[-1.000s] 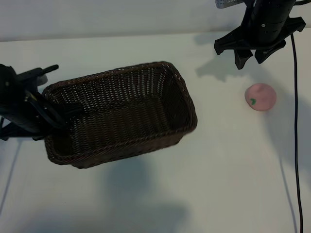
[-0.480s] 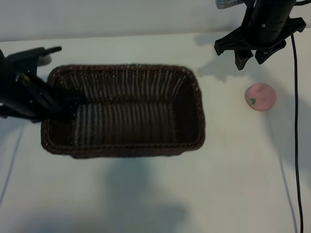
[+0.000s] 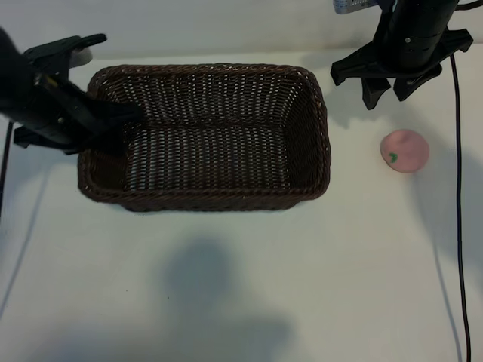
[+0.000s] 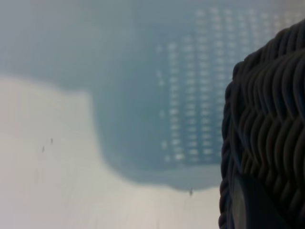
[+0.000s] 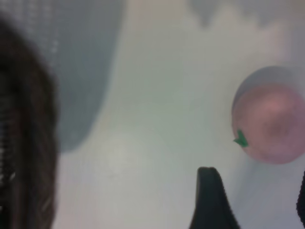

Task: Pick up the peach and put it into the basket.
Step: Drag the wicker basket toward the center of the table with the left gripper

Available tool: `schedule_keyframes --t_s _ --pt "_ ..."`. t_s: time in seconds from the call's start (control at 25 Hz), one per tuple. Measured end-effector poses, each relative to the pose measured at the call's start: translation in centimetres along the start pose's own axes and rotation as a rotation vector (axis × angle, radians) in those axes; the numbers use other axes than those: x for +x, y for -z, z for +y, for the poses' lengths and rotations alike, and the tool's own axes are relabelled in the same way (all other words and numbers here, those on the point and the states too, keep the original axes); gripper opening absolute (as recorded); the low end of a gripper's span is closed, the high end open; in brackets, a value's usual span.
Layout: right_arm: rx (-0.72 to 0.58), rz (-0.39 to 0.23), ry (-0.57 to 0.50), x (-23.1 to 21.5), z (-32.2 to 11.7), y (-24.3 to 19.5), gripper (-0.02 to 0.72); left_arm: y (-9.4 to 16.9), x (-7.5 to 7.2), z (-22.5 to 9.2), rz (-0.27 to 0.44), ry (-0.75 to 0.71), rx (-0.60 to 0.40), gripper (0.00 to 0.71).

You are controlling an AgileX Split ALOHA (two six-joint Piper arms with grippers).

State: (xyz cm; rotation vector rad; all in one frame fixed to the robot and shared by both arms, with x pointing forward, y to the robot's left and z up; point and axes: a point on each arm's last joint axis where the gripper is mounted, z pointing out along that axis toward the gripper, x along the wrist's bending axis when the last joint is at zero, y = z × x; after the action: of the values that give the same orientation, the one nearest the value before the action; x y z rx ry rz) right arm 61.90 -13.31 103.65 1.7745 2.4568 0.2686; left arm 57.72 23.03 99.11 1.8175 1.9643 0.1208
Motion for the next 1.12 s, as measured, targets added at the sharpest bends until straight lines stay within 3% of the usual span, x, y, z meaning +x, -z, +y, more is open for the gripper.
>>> schedule_keyframes --t_s 0.4,0.6,1.0,1.12 --pt "-0.011 0.003 -0.001 0.0 0.1 0.0 0.438 -5.3 -2.1 1.0 -0.068 -0.021 0.060 0.097" --pt "-0.014 0.003 -0.001 0.0 0.1 0.0 0.438 -7.8 -2.0 0.4 -0.052 -0.013 0.099 0.097" --pt "-0.014 0.004 -0.001 0.0 0.1 0.0 0.438 -8.1 -1.9 0.8 -0.048 -0.003 0.052 0.098" --pt "-0.014 0.004 -0.001 0.0 0.1 0.0 0.438 -8.1 -1.9 0.8 -0.051 0.005 0.052 0.149"
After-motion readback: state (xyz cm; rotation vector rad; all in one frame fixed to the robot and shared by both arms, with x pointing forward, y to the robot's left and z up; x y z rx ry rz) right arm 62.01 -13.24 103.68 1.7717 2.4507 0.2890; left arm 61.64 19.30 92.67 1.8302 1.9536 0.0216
